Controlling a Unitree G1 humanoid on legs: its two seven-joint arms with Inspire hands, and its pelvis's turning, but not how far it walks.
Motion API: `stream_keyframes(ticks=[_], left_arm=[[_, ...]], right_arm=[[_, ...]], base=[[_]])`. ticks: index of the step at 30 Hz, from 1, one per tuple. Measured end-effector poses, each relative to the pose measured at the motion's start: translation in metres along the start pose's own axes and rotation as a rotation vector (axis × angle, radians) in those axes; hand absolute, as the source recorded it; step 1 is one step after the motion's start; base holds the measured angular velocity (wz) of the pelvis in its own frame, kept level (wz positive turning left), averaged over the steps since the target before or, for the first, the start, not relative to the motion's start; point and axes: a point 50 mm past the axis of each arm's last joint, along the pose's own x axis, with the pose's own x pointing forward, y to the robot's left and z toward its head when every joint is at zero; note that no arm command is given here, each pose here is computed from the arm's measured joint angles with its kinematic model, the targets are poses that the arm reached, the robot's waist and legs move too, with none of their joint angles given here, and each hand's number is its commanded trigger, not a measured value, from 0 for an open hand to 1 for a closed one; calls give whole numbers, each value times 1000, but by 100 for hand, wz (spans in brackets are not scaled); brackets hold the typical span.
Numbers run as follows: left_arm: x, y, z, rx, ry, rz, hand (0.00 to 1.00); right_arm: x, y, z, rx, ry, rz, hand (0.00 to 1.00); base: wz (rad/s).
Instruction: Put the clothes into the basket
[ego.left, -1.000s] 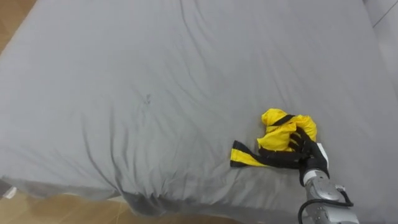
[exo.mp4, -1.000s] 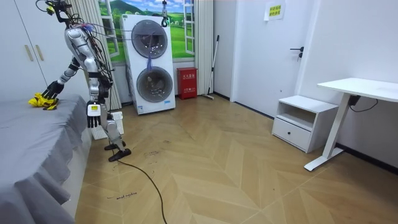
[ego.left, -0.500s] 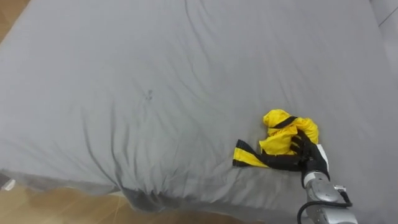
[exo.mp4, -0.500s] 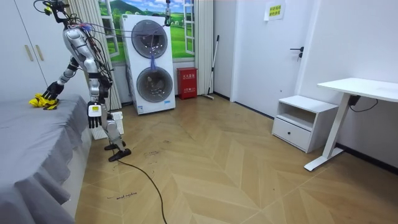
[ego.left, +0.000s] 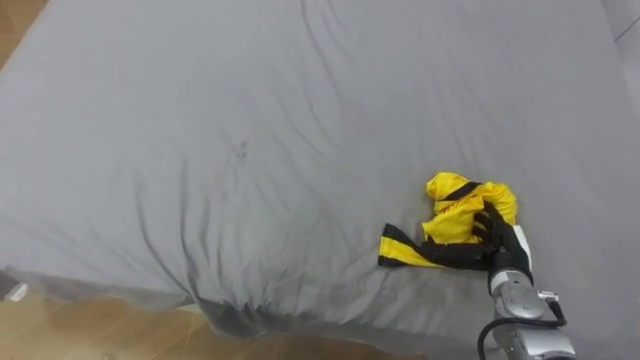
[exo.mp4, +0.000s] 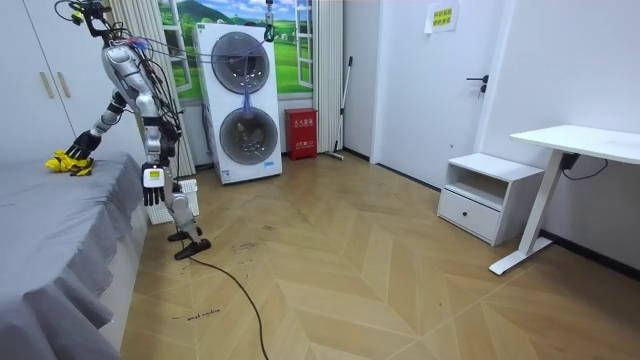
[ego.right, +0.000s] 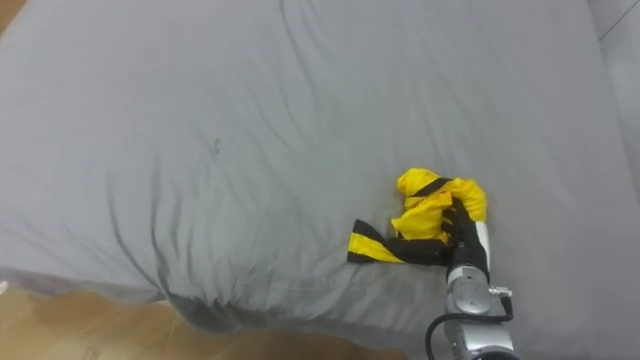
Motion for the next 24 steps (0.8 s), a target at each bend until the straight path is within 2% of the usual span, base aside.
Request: stream_keyframes(ticks=[8, 16, 24], left_arm=[[0, -2, -1, -13, 6, -13, 0], [1, -3, 1, -12, 6, -27, 0], [2, -5, 6, -8, 0, -35, 0]], right_arm=[[6, -3, 8, -11, 0, -12, 0], [11, -24, 19, -64, -35, -55, 0], [13, -34, 20, -88, -31, -97, 0]], base=[[0], [3], [0]])
